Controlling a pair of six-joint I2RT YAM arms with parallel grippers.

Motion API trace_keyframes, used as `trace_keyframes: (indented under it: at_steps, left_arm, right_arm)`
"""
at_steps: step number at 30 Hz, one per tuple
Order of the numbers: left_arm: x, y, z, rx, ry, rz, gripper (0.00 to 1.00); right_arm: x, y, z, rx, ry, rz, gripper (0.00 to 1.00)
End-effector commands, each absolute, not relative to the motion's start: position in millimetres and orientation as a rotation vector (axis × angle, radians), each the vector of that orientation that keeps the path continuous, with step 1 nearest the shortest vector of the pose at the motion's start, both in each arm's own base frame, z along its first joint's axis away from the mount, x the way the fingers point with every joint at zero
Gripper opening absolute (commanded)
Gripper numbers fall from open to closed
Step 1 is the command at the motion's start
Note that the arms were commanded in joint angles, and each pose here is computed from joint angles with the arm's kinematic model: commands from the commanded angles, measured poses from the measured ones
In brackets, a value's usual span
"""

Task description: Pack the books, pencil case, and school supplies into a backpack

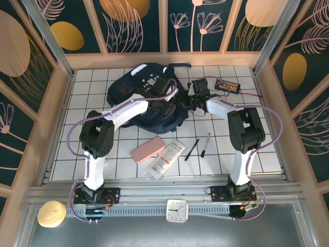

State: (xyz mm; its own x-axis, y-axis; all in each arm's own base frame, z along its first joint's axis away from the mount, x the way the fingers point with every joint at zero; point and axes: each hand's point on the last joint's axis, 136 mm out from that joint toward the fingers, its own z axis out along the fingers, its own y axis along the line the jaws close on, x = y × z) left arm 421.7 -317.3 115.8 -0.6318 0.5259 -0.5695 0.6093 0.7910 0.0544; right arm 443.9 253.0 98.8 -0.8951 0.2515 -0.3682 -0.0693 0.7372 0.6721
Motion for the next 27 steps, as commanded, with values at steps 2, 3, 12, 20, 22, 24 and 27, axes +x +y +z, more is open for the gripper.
trace_keyframes:
  at_steps: [2,3,12,20,22,24,27]
  left_arm:
    - [444.8,-312.7,113.0,0.754,2.384,-0.087,0.33]
    - [445.9,-312.0,112.0,0.752,2.391,-0.075,0.23]
    - [444.8,-306.0,197.2,0.671,2.291,-0.152,0.00]
    - [446.1,-289.9,183.0,0.594,2.328,-0.239,0.00]
    - [449.5,-280.9,177.4,0.565,2.354,-0.291,0.00]
    - [449.8,-274.3,173.7,0.574,2.369,-0.314,0.00]
    - [445.1,-270.5,176.0,0.620,2.361,-0.297,0.00]
  right_arm:
    - [448.8,265.8,119.0,0.056,2.450,1.036,0.32]
    - [448.3,264.6,118.4,0.059,2.455,1.031,0.32]
    - [387.4,224.4,120.6,0.125,2.649,0.856,0.60]
    - [240.3,302.0,145.9,-0.599,2.520,0.923,0.71]
    - [204.4,327.8,157.4,-1.027,2.244,0.851,0.74]
    - [176.3,342.8,157.8,-1.413,1.902,0.712,0.84]
    - [180.4,356.2,153.8,-1.676,1.550,0.537,0.92]
